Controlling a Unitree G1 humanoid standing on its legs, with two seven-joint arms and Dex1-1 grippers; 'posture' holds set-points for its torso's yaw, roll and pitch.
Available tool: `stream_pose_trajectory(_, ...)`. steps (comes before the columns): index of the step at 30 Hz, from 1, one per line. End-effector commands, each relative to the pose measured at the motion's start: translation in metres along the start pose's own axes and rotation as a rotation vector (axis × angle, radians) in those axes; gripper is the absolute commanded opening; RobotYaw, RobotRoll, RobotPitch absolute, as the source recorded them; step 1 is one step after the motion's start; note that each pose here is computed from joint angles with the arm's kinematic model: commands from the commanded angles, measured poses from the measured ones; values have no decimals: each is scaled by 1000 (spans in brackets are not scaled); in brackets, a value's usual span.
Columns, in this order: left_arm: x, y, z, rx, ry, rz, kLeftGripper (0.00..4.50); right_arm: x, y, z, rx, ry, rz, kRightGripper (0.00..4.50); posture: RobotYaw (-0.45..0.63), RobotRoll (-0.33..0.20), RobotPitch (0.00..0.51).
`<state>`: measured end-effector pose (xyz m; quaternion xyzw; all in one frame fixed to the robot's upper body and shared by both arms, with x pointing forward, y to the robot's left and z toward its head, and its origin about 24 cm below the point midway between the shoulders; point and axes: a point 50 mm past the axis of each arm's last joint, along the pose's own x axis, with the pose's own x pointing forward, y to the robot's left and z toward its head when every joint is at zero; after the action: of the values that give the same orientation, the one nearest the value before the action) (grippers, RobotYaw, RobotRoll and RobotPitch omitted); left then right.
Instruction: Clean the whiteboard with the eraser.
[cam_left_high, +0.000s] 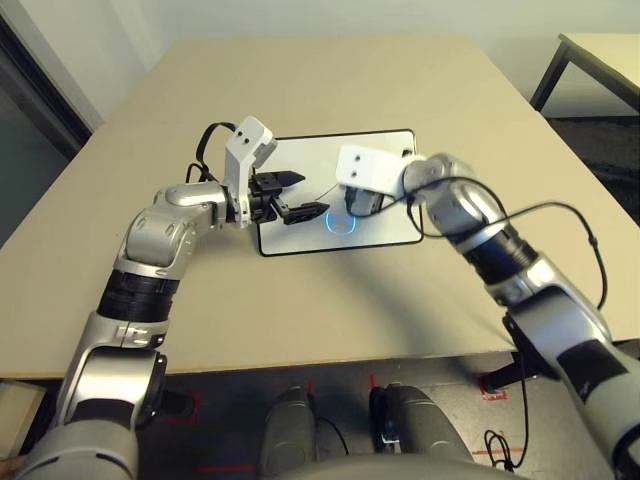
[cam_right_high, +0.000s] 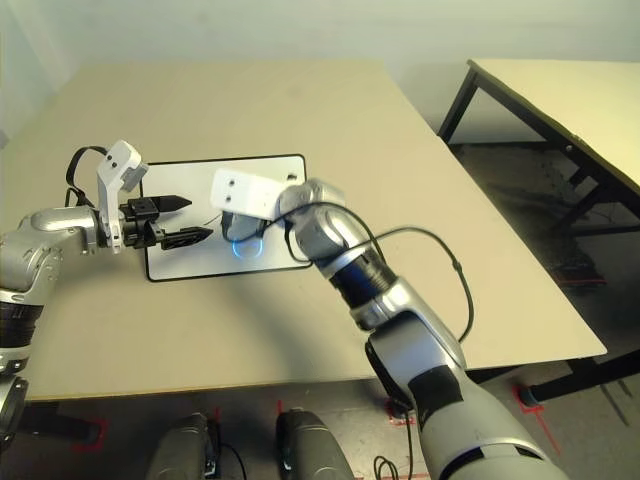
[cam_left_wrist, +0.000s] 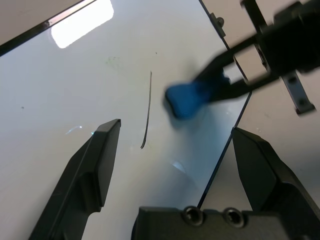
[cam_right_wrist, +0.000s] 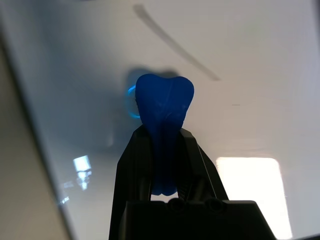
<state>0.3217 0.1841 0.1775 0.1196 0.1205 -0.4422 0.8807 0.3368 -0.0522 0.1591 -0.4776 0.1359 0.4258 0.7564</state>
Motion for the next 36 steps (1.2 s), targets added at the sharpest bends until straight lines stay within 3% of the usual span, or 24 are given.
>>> stream_pose_trajectory(1,0,0,-2,-2,9,4,4500,1,1,1,-4,18,13,587,0,0,67)
stream_pose_trajectory(10,-2,2,-3,0,18,11,4500,4,-54,10,22,8,-181,587,4,0,67)
stream_pose_trajectory(14,-3,2,-3,-2,19,15,4500,8,-46,10,20,4,-146,587,10,0,69)
stream_pose_trajectory(18,-5,3,-4,-5,22,22,4500,9,-4,8,-19,-7,8,587,13,0,74)
stream_pose_trajectory(21,-6,4,-5,-7,25,28,4500,7,9,9,-28,-10,43,587,13,0,74)
stream_pose_trajectory(24,-8,6,-5,-6,27,37,4500,8,8,10,-27,-7,37,587,11,0,76)
stream_pose_trajectory(31,-14,11,-5,-6,36,58,4500,8,-33,20,-7,-21,-103,587,9,0,77)
stream_pose_trajectory(36,-18,12,-8,-11,57,68,4500,10,-26,23,-17,-31,-71,586,14,0,78)
